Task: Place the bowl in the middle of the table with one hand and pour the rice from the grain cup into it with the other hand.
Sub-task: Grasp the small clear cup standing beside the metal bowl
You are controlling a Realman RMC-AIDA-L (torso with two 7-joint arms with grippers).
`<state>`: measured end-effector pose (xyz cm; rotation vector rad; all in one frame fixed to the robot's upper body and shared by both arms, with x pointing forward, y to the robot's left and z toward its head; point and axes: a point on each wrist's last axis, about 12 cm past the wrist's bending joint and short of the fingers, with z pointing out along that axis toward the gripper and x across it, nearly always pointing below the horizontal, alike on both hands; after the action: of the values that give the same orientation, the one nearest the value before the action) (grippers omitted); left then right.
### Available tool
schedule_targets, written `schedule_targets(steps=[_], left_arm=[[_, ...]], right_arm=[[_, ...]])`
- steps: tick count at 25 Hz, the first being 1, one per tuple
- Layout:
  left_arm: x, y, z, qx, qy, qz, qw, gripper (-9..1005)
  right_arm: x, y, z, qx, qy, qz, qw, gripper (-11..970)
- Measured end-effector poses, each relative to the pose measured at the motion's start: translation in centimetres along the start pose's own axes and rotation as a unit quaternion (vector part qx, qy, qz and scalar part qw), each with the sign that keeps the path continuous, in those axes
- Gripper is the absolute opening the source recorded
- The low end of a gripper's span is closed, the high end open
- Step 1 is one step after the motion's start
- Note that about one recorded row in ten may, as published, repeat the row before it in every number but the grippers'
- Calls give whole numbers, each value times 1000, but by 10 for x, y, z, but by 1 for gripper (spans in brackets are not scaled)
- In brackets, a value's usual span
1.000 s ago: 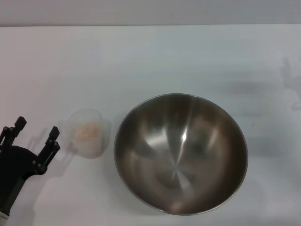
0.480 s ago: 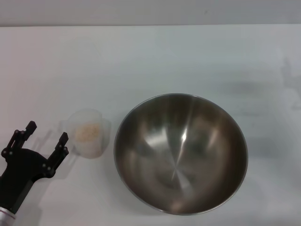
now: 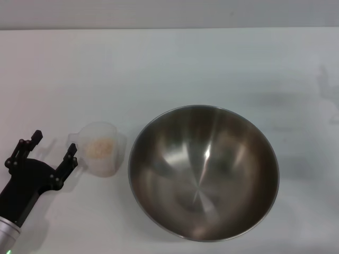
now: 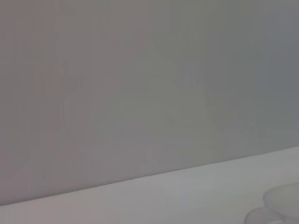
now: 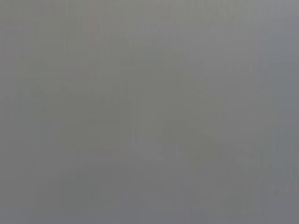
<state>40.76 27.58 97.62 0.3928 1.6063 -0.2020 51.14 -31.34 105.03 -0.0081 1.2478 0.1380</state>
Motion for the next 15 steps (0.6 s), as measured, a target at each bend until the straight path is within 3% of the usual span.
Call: schedule_targets(steps=[15], left_arm=[[-5,4,13,5,-9,8,1000,723]], right_arm=[[1,-1,-3,2,2,-1,1000,499]])
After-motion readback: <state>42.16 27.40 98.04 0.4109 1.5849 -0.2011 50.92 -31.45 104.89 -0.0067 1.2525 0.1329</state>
